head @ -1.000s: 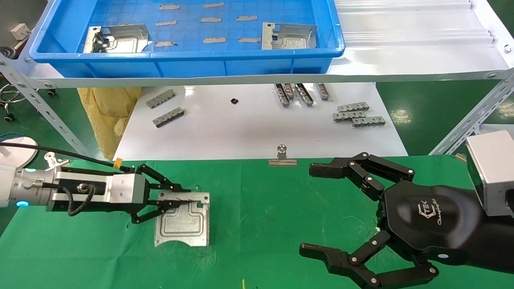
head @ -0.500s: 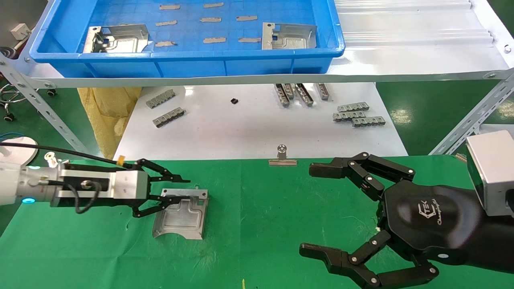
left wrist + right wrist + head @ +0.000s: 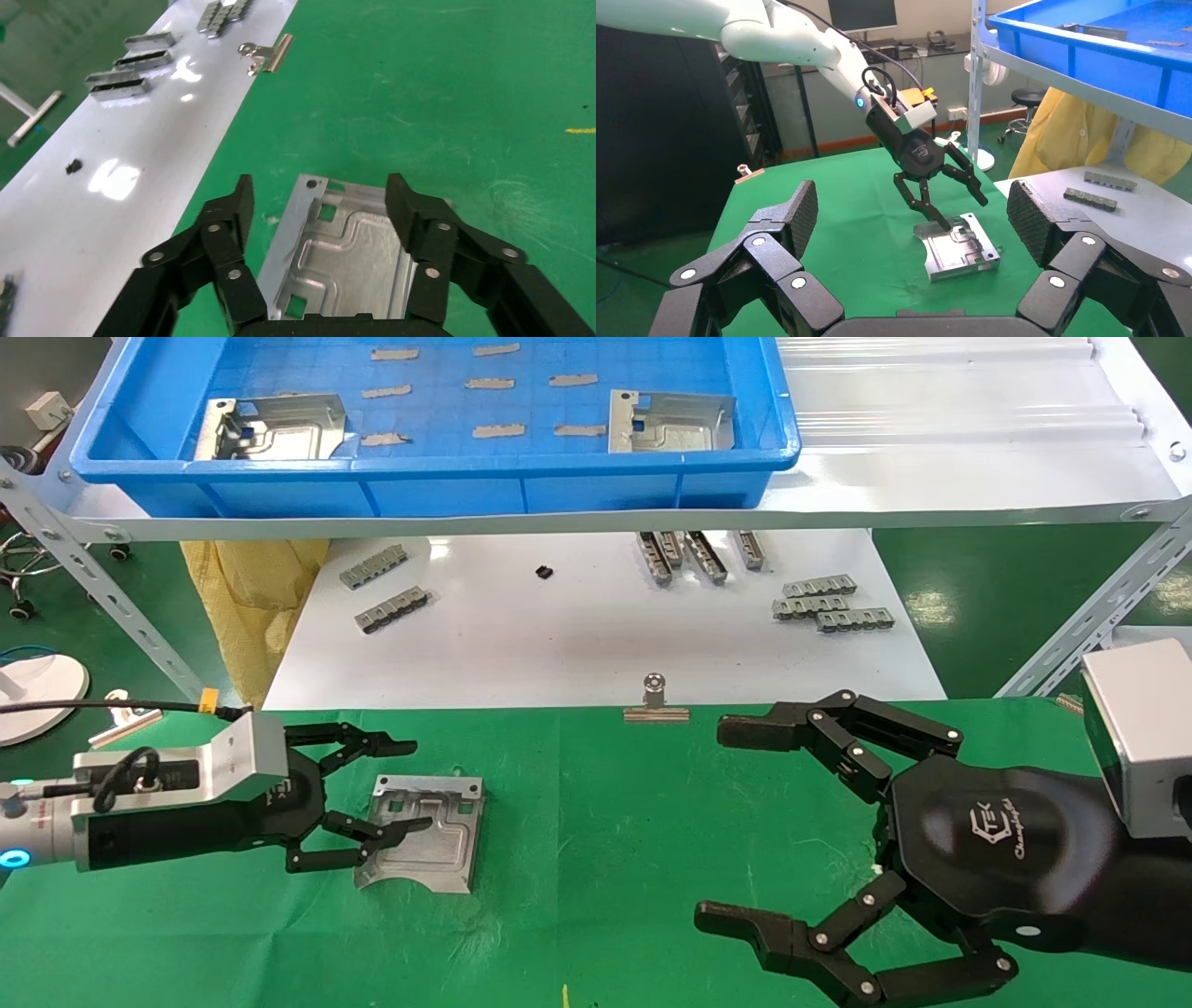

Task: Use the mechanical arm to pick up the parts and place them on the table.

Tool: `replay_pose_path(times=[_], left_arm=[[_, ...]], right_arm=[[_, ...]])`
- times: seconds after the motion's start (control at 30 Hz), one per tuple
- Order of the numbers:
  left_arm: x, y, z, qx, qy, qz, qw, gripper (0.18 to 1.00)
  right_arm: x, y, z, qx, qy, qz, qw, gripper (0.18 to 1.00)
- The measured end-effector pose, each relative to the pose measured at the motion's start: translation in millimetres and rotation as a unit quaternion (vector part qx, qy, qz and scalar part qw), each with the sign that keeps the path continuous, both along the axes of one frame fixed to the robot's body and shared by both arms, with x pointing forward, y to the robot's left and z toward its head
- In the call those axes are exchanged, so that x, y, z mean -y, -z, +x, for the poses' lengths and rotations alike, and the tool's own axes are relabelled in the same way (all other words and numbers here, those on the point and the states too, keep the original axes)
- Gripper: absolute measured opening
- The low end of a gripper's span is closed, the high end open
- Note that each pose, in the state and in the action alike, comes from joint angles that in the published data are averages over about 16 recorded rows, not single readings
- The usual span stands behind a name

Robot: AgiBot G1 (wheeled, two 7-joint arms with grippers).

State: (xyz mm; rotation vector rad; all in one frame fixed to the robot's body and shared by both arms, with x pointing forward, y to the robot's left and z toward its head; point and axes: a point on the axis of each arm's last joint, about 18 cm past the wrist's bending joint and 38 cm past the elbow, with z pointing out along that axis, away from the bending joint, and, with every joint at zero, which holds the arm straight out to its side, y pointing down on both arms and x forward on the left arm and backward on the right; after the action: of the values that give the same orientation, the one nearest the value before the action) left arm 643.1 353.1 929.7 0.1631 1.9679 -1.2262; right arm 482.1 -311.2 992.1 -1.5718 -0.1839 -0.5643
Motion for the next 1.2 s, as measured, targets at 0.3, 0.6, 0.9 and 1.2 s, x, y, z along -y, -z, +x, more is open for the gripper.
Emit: replay_pose_path(times=[0.3, 0.6, 0.9, 1.2], left_arm=[[1.1, -2.6, -1.1, 0.002, 0.004, -0.01, 0.9999, 0.79], [4.0, -11.0, -7.5, 0.002, 0.016, -0.041, 0.999, 0.931], [8.1, -22.3, -22.0, -0.001, 0.035, -0.078, 0.9963, 0.99], [13.5, -34.1, -43.2, -0.007, 0.059, -0.109, 0.9923, 1.001]], right_arm=[[0.0, 0.0, 0.0, 0.0, 0.0, 0.0, 1.0, 1.0], [0.0, 0.0, 0.0, 0.0, 0.0, 0.0, 1.0, 1.0], [0.0, 0.0, 0.0, 0.0, 0.0, 0.0, 1.0, 1.0], [0.0, 0.0, 0.0, 0.0, 0.0, 0.0, 1.0, 1.0]])
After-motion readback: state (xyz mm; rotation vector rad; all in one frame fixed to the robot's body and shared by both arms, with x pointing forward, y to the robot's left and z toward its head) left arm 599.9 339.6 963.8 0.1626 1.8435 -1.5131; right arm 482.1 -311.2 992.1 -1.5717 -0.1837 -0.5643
